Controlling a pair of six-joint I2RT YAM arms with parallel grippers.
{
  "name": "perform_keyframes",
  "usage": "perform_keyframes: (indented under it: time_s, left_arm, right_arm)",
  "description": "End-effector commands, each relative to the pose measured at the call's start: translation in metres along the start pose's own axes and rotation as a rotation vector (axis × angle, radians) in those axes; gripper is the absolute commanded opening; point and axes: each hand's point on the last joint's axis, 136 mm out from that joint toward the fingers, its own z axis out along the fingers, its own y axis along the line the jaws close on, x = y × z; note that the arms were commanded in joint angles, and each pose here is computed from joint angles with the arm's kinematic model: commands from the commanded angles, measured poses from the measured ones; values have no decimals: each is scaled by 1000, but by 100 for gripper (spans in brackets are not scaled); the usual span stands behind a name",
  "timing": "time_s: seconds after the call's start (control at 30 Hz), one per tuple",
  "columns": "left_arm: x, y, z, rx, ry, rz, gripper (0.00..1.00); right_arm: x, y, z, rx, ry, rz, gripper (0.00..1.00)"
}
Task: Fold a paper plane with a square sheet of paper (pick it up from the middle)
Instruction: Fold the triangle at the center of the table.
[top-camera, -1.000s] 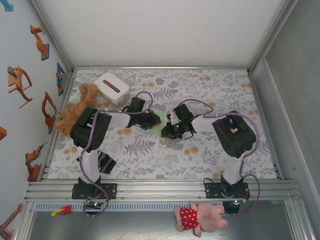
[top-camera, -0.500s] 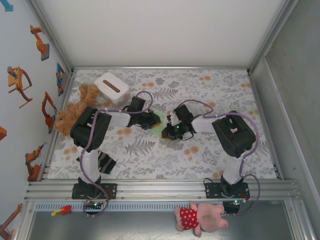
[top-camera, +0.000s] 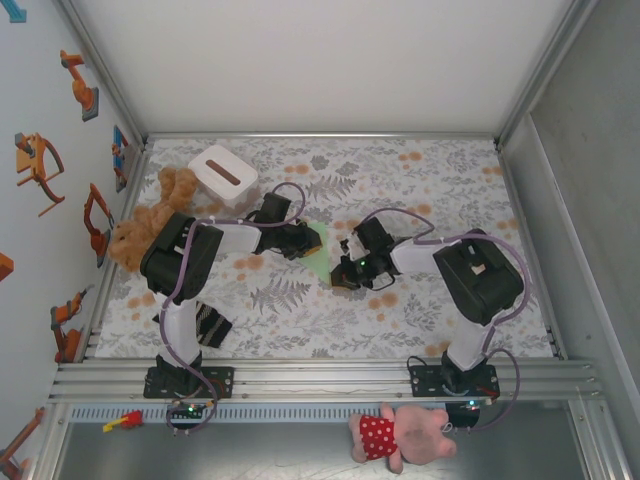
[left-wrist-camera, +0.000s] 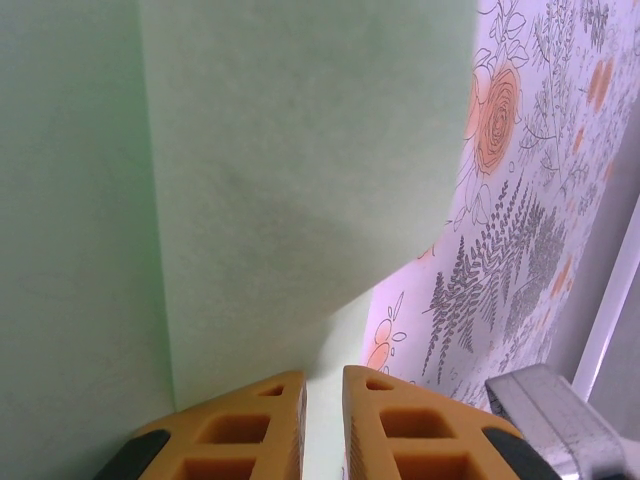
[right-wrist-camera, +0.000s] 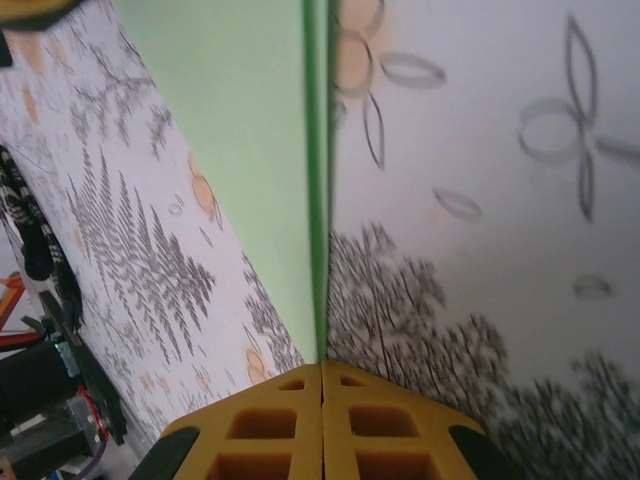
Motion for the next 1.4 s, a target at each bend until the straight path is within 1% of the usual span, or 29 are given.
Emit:
perform_keyframes:
  time_s: [0.0,0.17,0.23,0.43,0.57,0.7,0.83,0.97,1.07,1.2,1.27,1.37]
  left_arm:
    - [11,47,7,-131,35,-108,18]
    - [11,44,7,-122,34,-108,18]
    - [12,43,7,-120,36,-109,18]
    - [12,42,7,-120,37,-121,18]
    - [14,42,10,-118,44,-126,18]
    - [13,40,10,-112,41,-126,18]
    - [13,32,9,-92,40,-109,18]
    - [10,18,5,-61,32,-72,18]
    - [4,-1,-6,-24,3,-4,18]
    - [-4,-30,-32,32,-92,136,17]
    - [-3,-35,-40,36,-116,169,18]
    - [8,-33,-41,41,-112,185,18]
  right_arm:
    - [22,-12,-6,69,50,25,6]
    - [-12,28,-37,35,-124,-101,5]
    - [-22,32,-39,46,-150,-113,5]
    - [-45,38,-19,18,-152,-82,1]
    - [-53,38,-8,37,-132,-80,0]
    - [-54,26,4,73,-107,-59,0]
    - [-50,12,13,113,-79,-35,0]
    - [-37,-13,16,204,-39,-14,0]
    - [-22,-32,16,260,12,-9,0]
    - [2,-45,12,288,90,-18,0]
    - [13,-48,8,293,119,-29,0]
    - [24,-51,2,298,137,-41,0]
